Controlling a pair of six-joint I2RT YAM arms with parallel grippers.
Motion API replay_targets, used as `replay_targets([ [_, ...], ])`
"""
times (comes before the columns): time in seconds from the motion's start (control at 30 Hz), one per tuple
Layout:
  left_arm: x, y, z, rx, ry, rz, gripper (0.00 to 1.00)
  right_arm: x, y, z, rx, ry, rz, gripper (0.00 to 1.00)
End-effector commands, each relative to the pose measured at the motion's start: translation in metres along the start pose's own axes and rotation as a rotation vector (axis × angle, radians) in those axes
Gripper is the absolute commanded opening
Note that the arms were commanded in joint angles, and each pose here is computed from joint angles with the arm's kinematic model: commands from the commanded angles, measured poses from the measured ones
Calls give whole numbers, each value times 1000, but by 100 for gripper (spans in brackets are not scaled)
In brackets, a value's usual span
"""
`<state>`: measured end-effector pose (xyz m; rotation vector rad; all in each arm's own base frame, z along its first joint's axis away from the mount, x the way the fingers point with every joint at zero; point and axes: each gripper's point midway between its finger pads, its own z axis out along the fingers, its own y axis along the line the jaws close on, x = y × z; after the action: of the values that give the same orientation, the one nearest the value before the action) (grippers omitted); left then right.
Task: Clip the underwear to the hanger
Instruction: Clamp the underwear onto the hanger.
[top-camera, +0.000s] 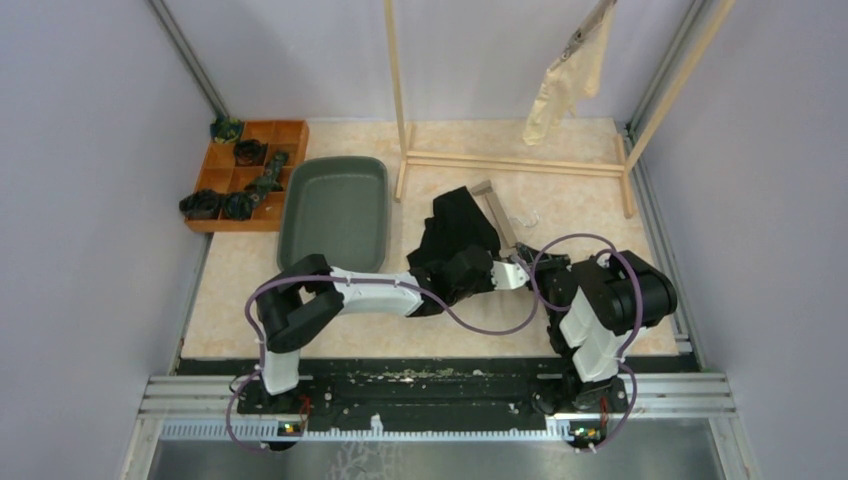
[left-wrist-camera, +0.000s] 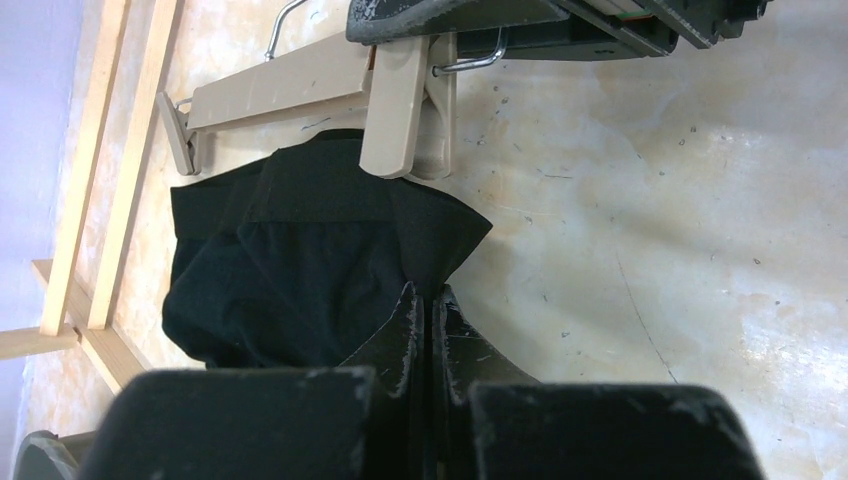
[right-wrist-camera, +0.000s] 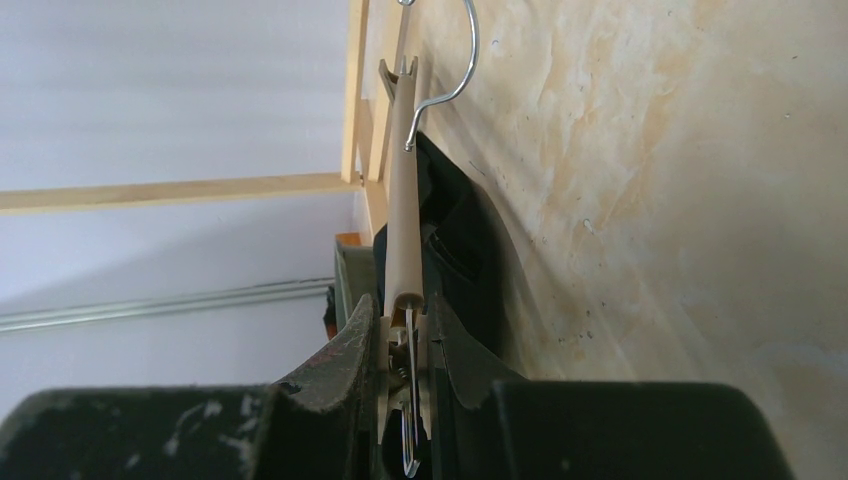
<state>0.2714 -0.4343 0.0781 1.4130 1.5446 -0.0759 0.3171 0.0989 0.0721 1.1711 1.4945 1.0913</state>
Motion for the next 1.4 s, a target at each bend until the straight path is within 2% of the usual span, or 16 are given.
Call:
replay_targets([
  [0.0, -14, 2, 4, -22, -30, 6, 0, -3, 50, -10, -199, -9, 41, 0],
  [0.5, -21, 10, 5, -60, -37, 23, 0, -1, 48, -9, -194, 3, 41, 0],
  [1.37, -31, -6, 13, -19, -48, 35, 0, 0, 47, -8, -191, 11, 49, 0],
])
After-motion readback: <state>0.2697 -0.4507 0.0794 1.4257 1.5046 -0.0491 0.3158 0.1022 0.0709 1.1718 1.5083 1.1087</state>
